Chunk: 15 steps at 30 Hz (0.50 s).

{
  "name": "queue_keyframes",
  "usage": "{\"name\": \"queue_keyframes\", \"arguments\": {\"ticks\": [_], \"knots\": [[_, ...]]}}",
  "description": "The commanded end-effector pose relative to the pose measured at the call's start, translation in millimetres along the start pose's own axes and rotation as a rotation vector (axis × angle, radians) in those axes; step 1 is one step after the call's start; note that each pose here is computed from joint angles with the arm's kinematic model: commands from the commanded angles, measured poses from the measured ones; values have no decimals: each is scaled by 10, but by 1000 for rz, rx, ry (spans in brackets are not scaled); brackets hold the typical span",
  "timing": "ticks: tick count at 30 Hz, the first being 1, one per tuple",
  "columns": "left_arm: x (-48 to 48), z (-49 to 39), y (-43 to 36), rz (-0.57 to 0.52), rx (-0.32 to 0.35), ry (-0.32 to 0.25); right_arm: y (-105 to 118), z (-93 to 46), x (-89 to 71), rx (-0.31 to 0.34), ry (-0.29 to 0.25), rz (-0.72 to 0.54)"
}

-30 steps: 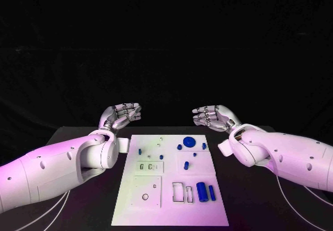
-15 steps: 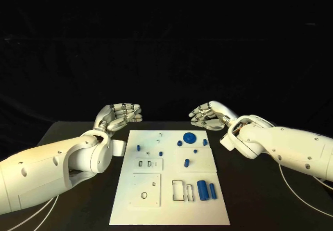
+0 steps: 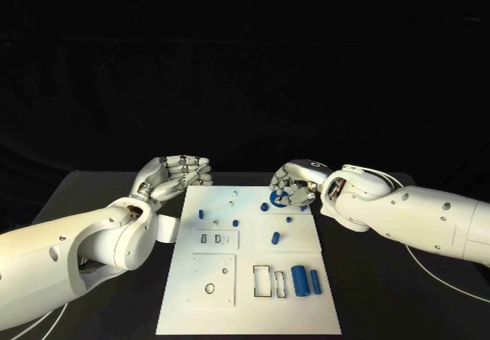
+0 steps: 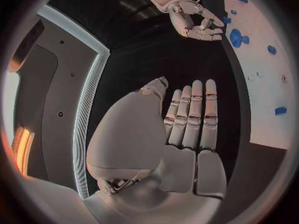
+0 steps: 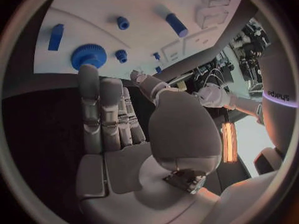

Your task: Assemble the parts on the task board

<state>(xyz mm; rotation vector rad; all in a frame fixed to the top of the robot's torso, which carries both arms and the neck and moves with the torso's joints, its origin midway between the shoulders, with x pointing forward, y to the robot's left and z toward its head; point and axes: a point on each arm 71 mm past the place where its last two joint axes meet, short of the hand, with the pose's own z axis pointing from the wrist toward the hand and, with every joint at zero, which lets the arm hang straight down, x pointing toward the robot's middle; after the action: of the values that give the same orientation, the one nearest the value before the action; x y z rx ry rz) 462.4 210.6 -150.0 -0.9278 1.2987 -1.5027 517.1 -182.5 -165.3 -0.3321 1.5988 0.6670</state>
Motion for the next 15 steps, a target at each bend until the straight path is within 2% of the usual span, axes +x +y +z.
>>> {"name": "queue_keyframes", "arguments": {"ticks": [1, 15], "knots": [[47, -2, -44, -13, 7, 36, 19, 25, 32, 20, 45, -150], [44, -1, -81, -23, 6, 32, 148, 147, 78, -4, 57, -197]]}}
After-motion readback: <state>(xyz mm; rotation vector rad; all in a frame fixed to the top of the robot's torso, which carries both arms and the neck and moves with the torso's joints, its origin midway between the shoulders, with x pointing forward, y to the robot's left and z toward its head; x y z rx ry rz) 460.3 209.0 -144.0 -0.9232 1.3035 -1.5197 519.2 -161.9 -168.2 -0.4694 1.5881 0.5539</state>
